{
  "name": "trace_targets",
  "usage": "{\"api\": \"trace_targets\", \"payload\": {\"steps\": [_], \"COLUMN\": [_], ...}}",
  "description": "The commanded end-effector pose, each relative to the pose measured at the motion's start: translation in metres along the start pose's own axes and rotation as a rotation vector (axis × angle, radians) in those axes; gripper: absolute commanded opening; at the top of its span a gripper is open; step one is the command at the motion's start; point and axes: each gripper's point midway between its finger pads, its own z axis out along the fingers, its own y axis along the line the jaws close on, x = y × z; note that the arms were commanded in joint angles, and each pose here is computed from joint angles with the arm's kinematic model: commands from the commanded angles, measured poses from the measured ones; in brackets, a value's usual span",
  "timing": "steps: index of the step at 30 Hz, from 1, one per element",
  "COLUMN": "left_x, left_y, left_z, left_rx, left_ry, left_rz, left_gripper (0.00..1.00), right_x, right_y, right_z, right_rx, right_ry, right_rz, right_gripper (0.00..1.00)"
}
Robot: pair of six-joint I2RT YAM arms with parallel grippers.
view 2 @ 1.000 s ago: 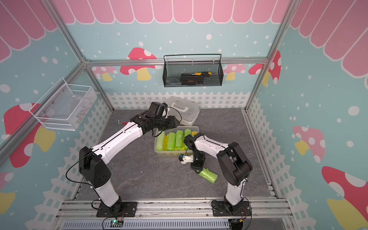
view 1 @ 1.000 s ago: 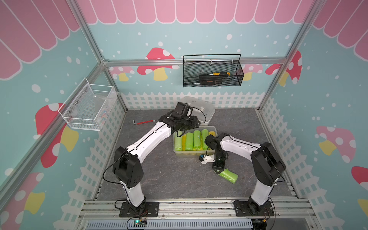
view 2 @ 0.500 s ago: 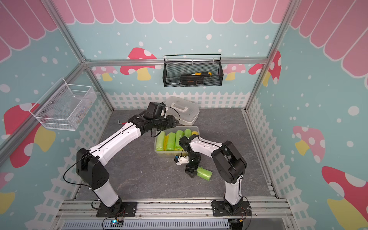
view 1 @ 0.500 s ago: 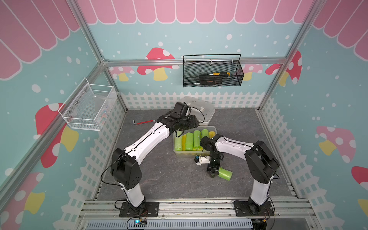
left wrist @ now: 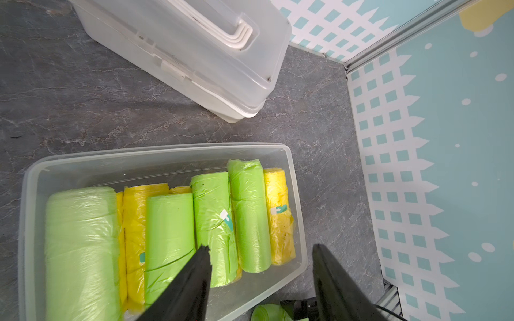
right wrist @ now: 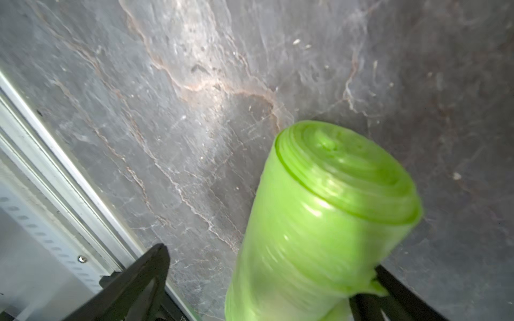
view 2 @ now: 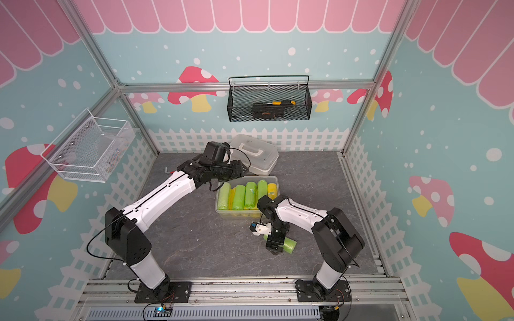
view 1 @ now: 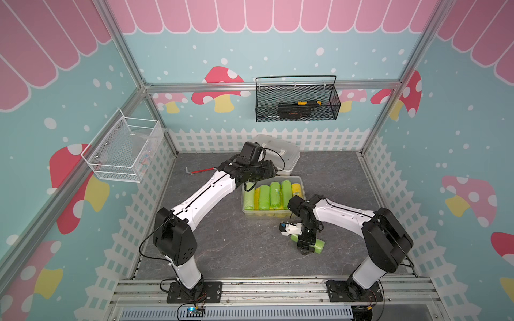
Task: Put the roll of trash bags into the storage box
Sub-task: Pick up the roll of trash bags from the center of the board.
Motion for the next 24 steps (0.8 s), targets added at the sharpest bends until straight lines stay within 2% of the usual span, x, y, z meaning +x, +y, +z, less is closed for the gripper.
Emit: {"api": "trace_targets", "payload": {"steps": [1, 8, 12, 15, 19, 24], "left_x": [-0.006, -0.003, -0.004, -0.005, -0.009, -0.019], "left_y": [0.001, 0.004, 0.003, 0.006, 0.024, 0.055], "left_z": [-0.013, -0.012, -0.013, -0.013, -0.016, -0.036], "left_rx": [-0.003, -0.009, -0.008, -0.015, -0.031, -0.08], "left_ry": [-0.035, -0.03, -0.035, -0.033, -0.036, -0.082], "left_rz": [0.002, -0.001, 0.0, 0.001, -0.034, -0.07], "left_gripper": [0.6, 0.6, 0.6, 0.6, 0.6, 0.61], "right_x": [0.002, 0.012, 0.015, 0.011, -0.001, -0.027], "right_y": [-0.004, -0.019, -0.023, -0.026, -0.024, -0.019], "right_z": [0.01, 0.024, 0.023, 0.011, -0.018, -0.07], "right_rx": [0.009, 0.082, 0.116, 0.148, 0.166, 0.166], "right_ry": [0.025, 0.09, 0.097, 0.057, -0.037, -0.191], "right_rz": [0.034, 0.078, 0.095, 0.108, 0.123, 0.135], "right_gripper": [0.89, 0.74, 0.58, 0.48, 0.46, 0.47]}}
